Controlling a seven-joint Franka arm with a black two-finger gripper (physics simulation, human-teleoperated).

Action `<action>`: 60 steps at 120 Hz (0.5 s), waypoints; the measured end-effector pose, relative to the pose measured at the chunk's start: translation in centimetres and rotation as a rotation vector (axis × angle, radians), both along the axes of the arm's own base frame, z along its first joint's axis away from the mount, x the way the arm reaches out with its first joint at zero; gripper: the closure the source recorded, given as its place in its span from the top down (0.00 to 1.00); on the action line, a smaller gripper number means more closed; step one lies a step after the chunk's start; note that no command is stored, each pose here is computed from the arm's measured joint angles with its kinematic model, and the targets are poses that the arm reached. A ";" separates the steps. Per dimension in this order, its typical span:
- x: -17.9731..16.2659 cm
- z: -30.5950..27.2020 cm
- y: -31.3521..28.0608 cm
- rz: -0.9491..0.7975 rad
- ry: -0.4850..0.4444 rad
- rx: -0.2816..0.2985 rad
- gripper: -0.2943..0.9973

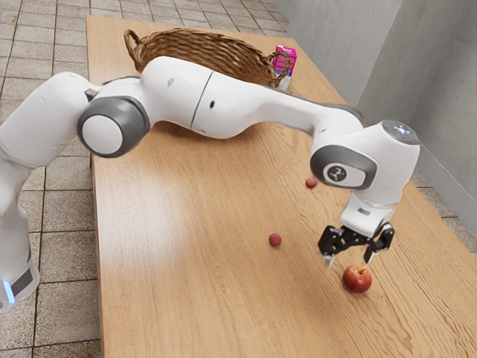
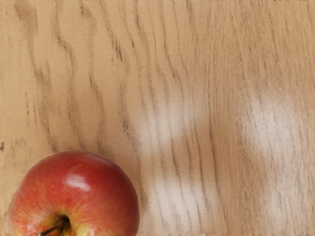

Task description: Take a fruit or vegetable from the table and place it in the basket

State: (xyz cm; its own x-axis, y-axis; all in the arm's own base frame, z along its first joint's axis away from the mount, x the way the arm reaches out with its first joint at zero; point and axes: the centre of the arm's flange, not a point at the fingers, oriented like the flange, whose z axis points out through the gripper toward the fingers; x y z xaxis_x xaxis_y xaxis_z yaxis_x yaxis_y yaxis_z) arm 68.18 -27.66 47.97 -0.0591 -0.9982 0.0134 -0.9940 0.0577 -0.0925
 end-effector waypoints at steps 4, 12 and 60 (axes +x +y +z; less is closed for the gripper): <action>0.1 0.2 0.0 -0.001 -0.006 -0.001 0.76; 0.6 0.1 0.0 -0.003 -0.012 -0.006 0.76; 2.8 -2.8 0.3 -0.003 -0.004 -0.011 0.76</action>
State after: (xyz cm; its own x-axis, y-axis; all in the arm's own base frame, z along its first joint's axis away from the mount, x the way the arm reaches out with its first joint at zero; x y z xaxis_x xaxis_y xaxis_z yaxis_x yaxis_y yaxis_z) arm 70.95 -27.33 45.19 -0.0620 -0.9978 0.0242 -0.9935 0.0594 -0.0972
